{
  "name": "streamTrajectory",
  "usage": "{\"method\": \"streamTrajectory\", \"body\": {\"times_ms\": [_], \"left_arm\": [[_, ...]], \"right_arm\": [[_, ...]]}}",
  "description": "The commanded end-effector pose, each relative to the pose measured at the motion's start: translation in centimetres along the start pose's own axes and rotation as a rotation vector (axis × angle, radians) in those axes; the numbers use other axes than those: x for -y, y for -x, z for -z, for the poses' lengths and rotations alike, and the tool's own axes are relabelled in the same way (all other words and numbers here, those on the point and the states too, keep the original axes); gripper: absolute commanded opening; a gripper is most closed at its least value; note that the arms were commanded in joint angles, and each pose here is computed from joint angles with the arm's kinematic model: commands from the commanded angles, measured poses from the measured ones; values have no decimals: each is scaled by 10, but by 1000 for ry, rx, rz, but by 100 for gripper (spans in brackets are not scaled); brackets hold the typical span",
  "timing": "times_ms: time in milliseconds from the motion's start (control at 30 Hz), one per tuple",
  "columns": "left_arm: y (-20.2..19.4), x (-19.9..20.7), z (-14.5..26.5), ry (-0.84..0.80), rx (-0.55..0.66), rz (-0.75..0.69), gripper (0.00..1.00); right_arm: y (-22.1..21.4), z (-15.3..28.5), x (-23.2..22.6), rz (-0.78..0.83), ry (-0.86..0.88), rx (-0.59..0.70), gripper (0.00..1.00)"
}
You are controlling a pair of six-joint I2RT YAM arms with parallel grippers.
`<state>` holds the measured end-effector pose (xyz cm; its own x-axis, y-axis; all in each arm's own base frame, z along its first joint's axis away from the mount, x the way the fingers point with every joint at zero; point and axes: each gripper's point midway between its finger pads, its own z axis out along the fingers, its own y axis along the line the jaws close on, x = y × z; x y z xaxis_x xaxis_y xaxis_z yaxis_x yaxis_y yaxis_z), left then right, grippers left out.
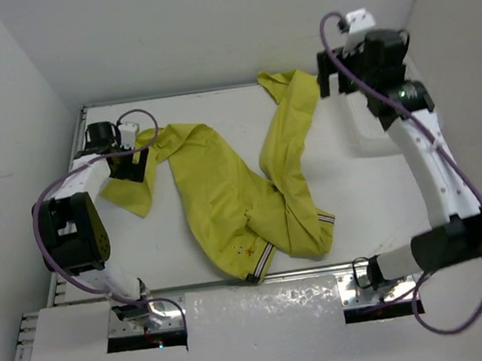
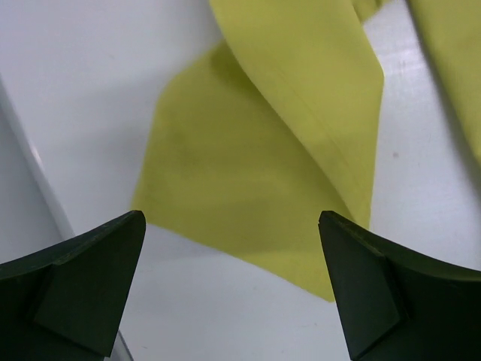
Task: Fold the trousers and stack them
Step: Flatten the trousers out
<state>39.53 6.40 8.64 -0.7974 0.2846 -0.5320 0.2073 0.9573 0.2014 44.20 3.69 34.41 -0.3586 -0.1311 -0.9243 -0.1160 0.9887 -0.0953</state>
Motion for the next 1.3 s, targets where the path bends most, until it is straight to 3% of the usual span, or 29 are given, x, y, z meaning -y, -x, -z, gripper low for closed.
{"method": "streamTrajectory", "body": {"times_ms": [0,67,133,233,267,433,500,533,633,733,833,867,933,967,1000,1067,1100,1133,1200,1267], "left_arm": [[-16,8,-8,-23,-40,-50,99],[-26,11,-18,-42,-69,-50,99],[-26,10,-27,-41,-84,-45,99],[2,9,-21,-71,-35,-16,98],[14,10,-16,-86,-8,-11,98],[92,22,13,-139,129,-73,97],[108,24,18,-140,135,-62,96],[109,32,13,-150,119,-65,95],[117,64,15,-188,123,-113,94],[119,100,9,-229,121,-198,95],[124,106,7,-280,116,-114,95],[124,104,8,-283,117,-100,95],[122,101,13,-275,119,-101,95],[115,101,13,-273,109,-105,95],[116,99,20,-262,122,-110,95],[108,98,27,-253,128,-119,95],[106,98,29,-252,131,-121,95],[103,98,31,-252,131,-119,95],[96,98,33,-248,126,-119,95],[92,95,34,-237,120,-115,95]], "right_arm": [[-114,3,-72,12,221,-261,94],[-180,23,-117,12,376,-414,91],[-216,40,-134,-26,414,-504,90],[-285,60,-133,-142,334,-674,84],[-309,67,-128,-160,295,-727,80],[-325,69,-117,-363,166,-735,48],[-329,67,-114,-399,142,-717,50],[-331,67,-117,-404,155,-715,63],[-336,63,-134,-384,259,-723,75],[-303,35,-134,-307,279,-649,78],[-248,-16,-123,-258,220,-560,82],[-204,-38,-120,-261,209,-484,85],[-232,-73,-113,-270,121,-627,86],[-202,-96,-113,-283,113,-577,86],[-234,-118,-116,-291,80,-671,86],[-221,-145,-112,-301,26,-663,86],[-251,-161,-115,-299,2,-727,87],[-242,-175,-115,-305,-9,-706,87],[-278,-193,-122,-317,-27,-785,85],[-281,-200,-136,-328,22,-815,80]]}}
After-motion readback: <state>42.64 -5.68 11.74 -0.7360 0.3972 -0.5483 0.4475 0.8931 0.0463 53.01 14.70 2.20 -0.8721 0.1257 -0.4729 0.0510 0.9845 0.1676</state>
